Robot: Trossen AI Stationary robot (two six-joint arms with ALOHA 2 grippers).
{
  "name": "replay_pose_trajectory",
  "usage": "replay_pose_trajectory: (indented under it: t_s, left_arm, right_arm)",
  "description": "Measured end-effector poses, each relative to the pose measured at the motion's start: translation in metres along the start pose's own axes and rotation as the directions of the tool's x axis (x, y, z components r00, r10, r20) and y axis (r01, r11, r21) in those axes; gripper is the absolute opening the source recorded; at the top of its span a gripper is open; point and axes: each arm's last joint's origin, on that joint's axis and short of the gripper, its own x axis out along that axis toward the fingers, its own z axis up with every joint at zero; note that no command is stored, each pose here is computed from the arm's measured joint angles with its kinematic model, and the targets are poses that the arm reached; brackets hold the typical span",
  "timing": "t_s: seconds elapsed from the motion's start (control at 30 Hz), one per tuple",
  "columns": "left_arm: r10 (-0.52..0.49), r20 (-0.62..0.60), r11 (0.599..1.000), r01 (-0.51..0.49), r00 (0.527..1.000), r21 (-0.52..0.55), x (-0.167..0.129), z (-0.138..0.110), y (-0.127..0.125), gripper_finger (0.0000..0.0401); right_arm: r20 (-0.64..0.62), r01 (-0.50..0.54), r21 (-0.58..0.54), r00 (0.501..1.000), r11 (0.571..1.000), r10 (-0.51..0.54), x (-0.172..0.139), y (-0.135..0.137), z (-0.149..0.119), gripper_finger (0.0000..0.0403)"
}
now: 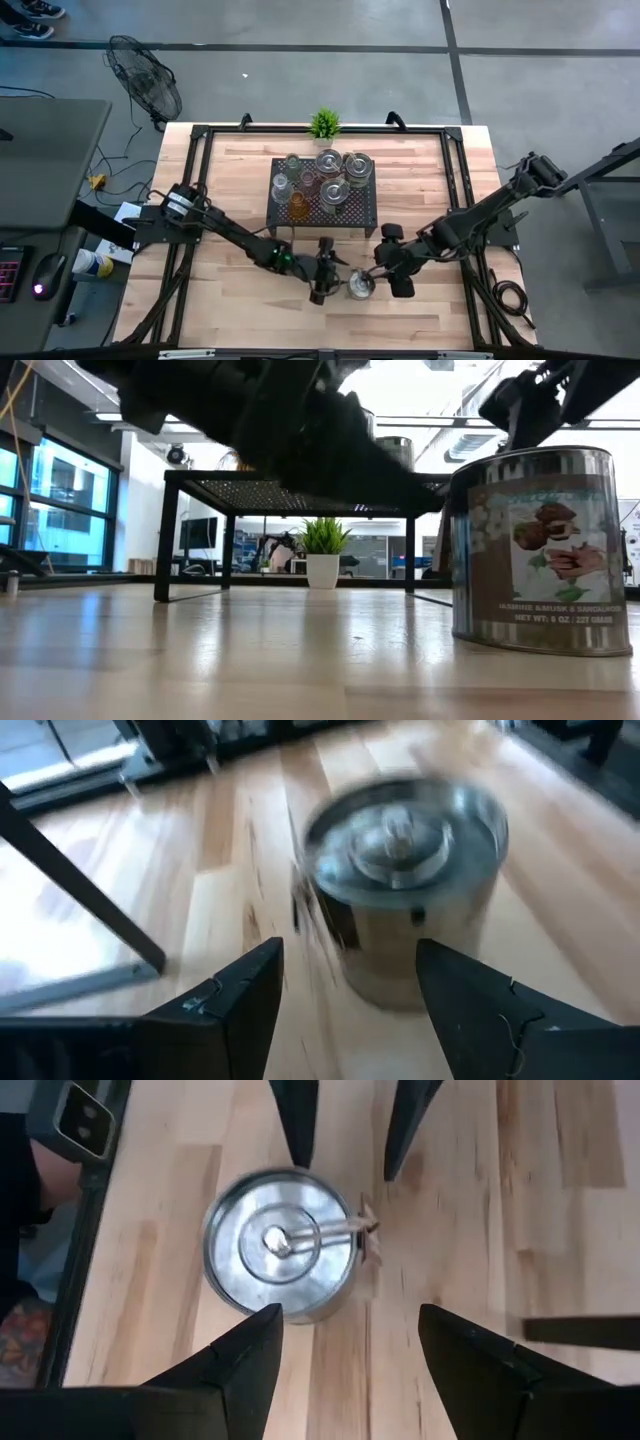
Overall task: Pick & Place candle stick holders
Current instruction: Put the brown scented candle on the shelf
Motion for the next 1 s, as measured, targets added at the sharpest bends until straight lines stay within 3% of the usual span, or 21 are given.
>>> replay_pose_trajectory:
  t_s: [0.3, 0.47, 0.67, 0.8, 1.0]
  left_arm:
    - [-0.057, -0.087, 0.998, 0.058, 0.995, 0.003, -0.015, -0.002, -0.027, 0.0222]
    - [-0.057, -0.205, 0.998, 0.05, 0.977, -0.037, -0.046, 0.006, -0.041, 0.0222]
    - [0.039, -0.378, 0.996, -0.067, 0.925, -0.061, -0.099, 0.01, -0.054, 0.0222]
    - [0.133, -0.404, 0.983, -0.171, 0.905, -0.06, -0.139, 0.014, -0.064, 0.0222]
    - [0.292, -0.282, 0.946, -0.319, 0.914, -0.054, -0.197, 0.017, -0.077, 0.0222]
  right_arm:
    - [0.005, 0.018, -0.024, 1.0, 1.0, -0.018, -0.011, 0.002, 0.009, 0.0227]
    - [0.006, 0.026, -0.026, 1.0, 0.999, -0.026, -0.011, 0.002, 0.009, 0.0227]
    - [0.005, 0.029, -0.035, 1.0, 0.999, -0.029, -0.011, 0.002, 0.009, 0.0227]
    - [0.003, 0.04, -0.044, 0.999, 0.998, -0.04, -0.011, 0.002, 0.008, 0.0227]
    - [-0.014, 0.041, -0.046, 0.999, 0.998, -0.041, -0.011, 0.001, 0.007, 0.0227]
